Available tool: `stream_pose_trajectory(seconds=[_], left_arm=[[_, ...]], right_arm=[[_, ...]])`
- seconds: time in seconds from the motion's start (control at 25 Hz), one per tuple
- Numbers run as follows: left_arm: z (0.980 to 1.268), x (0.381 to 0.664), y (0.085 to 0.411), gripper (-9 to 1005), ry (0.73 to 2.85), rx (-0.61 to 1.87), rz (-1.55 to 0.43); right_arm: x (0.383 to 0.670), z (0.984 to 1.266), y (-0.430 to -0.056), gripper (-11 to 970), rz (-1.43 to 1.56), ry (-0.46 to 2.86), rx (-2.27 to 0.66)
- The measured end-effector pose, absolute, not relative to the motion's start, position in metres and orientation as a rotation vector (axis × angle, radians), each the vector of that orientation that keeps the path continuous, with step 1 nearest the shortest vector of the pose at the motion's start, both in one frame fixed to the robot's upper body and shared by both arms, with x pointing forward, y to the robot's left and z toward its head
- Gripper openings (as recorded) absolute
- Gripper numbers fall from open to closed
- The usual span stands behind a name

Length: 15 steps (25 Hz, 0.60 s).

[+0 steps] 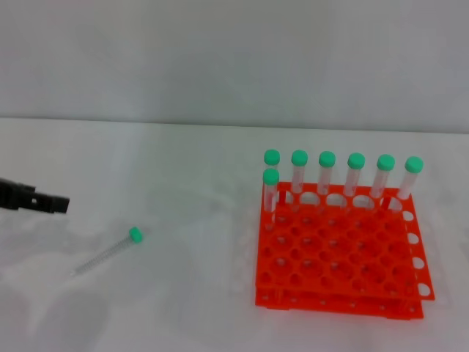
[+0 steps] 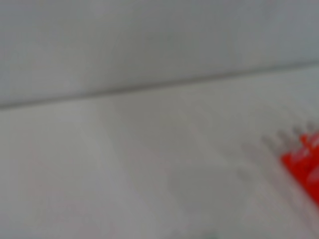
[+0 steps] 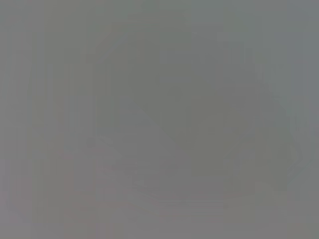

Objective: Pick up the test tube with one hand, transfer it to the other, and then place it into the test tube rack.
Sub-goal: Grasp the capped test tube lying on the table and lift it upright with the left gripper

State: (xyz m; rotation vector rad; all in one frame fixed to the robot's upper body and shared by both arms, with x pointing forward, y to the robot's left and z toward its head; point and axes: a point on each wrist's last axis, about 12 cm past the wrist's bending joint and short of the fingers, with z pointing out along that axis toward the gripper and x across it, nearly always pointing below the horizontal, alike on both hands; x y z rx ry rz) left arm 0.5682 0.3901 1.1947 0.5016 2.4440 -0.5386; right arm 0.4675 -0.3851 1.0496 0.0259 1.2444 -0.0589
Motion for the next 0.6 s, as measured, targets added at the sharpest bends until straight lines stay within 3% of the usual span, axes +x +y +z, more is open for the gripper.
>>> stream_pose_trajectory(seconds=[0.32,0.6], left_arm=[[1.183,0.572,0.373,828,2.487,0.674,-0.489],[1.155,0.575,0.361,816,2.535,0.795,-0.456]], right_arm=[[0.465,1.047,-0.385,712,-0.059,1.256,0.034],[0.463,1.046,-0.385,711,-0.057,1.261,0.033]])
